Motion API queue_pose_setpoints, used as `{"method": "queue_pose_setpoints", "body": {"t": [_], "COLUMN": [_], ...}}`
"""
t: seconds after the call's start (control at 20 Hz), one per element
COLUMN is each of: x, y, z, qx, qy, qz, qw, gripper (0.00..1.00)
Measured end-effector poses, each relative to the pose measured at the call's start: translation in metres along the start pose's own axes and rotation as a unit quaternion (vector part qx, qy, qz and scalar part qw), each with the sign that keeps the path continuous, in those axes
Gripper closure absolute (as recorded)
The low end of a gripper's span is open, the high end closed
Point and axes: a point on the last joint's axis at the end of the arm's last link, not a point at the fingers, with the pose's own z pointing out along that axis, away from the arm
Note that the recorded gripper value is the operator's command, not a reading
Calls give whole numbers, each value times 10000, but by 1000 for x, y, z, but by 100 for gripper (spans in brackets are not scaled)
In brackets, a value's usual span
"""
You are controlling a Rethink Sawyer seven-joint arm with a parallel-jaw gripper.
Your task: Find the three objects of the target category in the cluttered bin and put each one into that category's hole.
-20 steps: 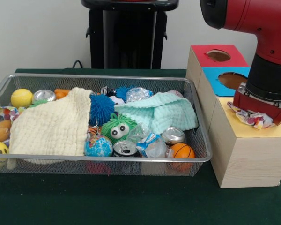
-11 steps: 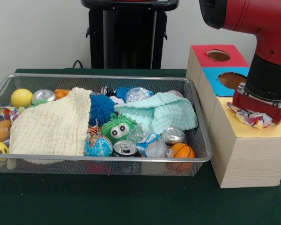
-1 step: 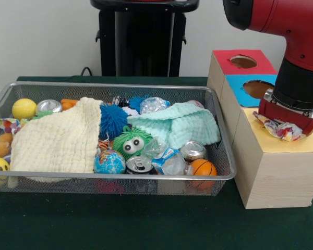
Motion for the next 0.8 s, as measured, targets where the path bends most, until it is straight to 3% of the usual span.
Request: {"method": "queue_pose_setpoints", "body": {"t": [0.25, 0.3, 0.8], "x": [1, 1, 1], "y": [0, 0, 0], "z": [-1, -1, -1], "qx": [9, 13, 17], "qy": [10, 12, 10], "qz": [-5, -7, -10], "qw": [10000, 10000, 10000], "gripper": [0, 100, 100]}}
